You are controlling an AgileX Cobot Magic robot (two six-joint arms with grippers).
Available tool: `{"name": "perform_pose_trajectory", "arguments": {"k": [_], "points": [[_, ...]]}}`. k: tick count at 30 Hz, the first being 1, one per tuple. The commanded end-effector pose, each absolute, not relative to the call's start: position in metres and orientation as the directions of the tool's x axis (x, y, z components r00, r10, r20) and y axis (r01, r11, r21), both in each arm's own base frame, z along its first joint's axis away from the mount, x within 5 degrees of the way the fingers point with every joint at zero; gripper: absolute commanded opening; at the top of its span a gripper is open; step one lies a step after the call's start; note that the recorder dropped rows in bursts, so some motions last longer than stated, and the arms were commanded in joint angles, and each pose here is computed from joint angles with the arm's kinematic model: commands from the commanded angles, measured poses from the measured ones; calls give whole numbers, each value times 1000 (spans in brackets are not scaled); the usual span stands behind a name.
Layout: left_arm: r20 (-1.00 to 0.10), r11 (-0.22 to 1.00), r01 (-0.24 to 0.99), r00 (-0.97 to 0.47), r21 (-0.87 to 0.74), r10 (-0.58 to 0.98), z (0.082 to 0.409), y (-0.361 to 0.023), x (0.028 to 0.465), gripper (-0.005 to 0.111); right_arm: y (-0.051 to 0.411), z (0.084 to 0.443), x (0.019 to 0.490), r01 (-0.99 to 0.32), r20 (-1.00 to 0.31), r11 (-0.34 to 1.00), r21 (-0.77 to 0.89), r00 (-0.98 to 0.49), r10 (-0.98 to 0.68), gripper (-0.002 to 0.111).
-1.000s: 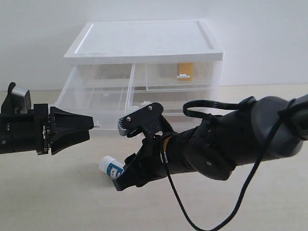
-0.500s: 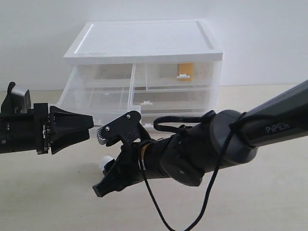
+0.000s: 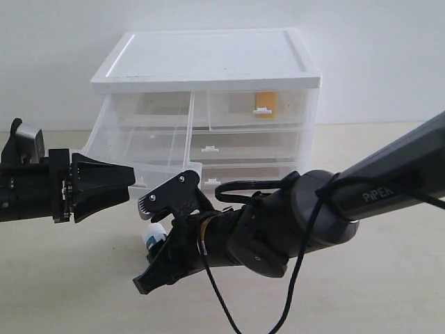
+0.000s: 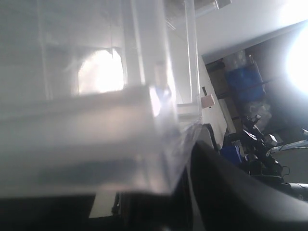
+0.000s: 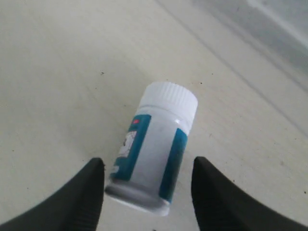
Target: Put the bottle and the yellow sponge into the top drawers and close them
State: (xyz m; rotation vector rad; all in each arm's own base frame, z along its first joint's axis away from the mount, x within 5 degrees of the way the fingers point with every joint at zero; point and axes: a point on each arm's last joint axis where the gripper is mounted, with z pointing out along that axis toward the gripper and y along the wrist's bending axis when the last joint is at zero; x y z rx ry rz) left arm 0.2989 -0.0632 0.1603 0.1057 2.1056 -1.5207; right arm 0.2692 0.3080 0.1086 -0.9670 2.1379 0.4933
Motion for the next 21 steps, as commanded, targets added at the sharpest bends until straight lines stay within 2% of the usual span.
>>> {"name": "perform_pose_trajectory", "arguments": {"k": [1,4,8,12,21], "points": [[-475,358,375,-843,-855,-252,164,-62,299,53,301,93,269,-708,-663,702,72,-560,-497,49],[-475,358,375,-843,-855,-252,164,-62,299,53,301,93,269,-700,-661,710,81,-571,-487,45],[-475,358,375,-843,-855,-252,164,-62,299,53,300,92,268,-697,-646,713,76,-579,-497,21],[-475,358,374,-843,-856,-254,164,-62,299,53,297,90,267,-690,-621,720,68,-594,-511,2],[-472,356,371,-844,-857,-256,164,-62,299,53,293,107,266,-680,-616,731,59,-601,-510,0]]}}
